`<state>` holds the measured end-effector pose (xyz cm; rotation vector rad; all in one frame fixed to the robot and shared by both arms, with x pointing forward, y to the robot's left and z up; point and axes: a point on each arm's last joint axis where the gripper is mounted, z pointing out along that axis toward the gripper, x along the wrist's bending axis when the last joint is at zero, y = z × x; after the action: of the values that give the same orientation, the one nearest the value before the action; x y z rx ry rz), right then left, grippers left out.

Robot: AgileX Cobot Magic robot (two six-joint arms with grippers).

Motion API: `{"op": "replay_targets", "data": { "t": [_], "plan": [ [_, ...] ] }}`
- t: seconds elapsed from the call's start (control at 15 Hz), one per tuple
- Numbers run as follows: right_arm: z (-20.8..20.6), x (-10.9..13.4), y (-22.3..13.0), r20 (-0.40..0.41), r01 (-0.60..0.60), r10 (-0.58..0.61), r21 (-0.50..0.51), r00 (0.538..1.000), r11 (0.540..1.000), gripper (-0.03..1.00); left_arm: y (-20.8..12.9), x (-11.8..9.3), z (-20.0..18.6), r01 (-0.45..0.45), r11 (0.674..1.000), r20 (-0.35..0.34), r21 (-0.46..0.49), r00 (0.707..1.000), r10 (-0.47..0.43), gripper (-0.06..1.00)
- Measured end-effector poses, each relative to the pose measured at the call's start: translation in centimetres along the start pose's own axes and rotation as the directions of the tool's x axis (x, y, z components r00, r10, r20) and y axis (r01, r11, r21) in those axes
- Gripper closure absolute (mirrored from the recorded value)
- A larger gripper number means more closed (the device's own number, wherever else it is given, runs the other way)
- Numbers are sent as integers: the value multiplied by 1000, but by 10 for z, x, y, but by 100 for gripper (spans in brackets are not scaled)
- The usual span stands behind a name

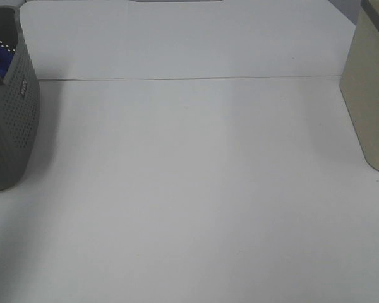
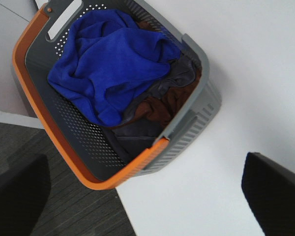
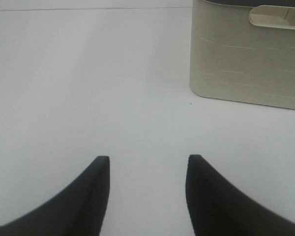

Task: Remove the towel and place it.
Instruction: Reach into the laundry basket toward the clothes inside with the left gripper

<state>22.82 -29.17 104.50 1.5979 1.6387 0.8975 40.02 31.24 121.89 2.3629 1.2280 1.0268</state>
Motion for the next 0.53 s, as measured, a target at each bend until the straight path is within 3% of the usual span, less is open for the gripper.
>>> {"op": "replay_targets", "data": {
  "t": [0.13,0.27,0.4,0.53],
  "plan": [
    [0,0,0,0,0,0,0,1000,1000,48,20,24,30,-111,989,-22,95,993,114,-4],
    [0,0,0,0,0,0,0,1000,1000,48,31,45,67,-200,954,-36,224,976,213,-4],
    [0,0,0,0,0,0,0,1000,1000,48,36,60,105,-282,897,-18,340,952,306,-4],
    [0,0,0,0,0,0,0,1000,1000,48,32,72,141,-363,838,42,408,924,380,-4]
  ]
}}
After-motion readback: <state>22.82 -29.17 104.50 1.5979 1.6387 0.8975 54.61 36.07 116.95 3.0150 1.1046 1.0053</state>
